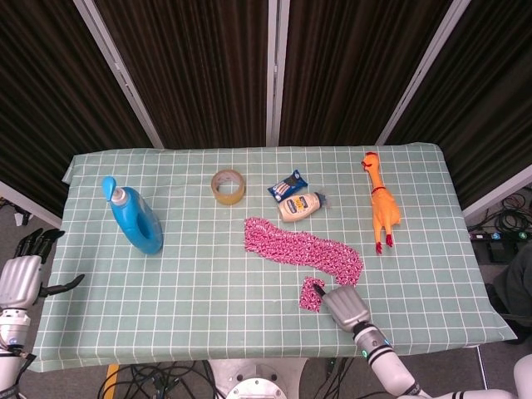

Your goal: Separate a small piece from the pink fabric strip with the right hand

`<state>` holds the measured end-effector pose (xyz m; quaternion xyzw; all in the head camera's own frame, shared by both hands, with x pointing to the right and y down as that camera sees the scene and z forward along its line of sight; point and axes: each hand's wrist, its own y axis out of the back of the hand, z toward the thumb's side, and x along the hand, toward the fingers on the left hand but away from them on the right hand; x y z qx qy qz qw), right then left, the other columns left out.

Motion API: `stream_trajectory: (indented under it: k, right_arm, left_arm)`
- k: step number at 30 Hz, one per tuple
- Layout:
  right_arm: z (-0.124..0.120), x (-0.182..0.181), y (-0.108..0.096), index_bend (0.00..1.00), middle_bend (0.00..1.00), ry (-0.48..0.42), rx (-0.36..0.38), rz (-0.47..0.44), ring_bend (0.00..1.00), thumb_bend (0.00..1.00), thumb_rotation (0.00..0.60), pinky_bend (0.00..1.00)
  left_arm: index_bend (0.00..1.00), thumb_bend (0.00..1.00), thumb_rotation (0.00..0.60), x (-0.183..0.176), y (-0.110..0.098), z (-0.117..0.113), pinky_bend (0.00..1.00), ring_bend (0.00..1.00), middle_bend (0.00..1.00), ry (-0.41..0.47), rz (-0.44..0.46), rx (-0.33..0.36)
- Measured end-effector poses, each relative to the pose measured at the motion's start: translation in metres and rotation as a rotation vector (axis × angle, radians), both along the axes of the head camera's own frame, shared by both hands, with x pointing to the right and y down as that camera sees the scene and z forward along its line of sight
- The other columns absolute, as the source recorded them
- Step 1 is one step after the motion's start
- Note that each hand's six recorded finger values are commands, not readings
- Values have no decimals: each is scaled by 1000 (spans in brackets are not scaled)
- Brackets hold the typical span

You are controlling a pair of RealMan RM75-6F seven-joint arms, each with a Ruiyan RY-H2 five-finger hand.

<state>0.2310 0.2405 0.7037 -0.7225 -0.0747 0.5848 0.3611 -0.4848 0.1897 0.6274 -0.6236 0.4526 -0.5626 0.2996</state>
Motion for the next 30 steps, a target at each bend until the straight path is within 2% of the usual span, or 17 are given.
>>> stream_trajectory:
  k: [4, 8, 12, 20, 30]
  right_arm:
    - [-8, 4, -8, 115, 942, 0, 34, 18, 829, 966, 600, 717]
    - [-19, 24, -20, 114, 942, 20, 81, 68, 829, 967, 600, 718]
    - [-25, 49, -27, 114, 942, 45, 98, 130, 829, 967, 600, 717]
    - [-8, 85, -25, 114, 942, 101, 57, 202, 829, 967, 600, 717]
    - [6, 88, -27, 114, 942, 107, 15, 227, 829, 969, 600, 717]
  left_arm:
    - [143, 135, 428, 0, 0, 0, 87, 15, 106, 1, 0, 1]
    - [143, 135, 431, 0, 0, 0, 87, 15, 106, 2, -1, -2]
    - [143, 135, 429, 2, 1, 2, 87, 15, 106, 2, 4, -7]
    - [143, 135, 430, 5, 3, 7, 87, 15, 106, 4, 18, -21]
    - [143, 136, 433, 2, 4, 6, 87, 15, 106, -1, 18, -19]
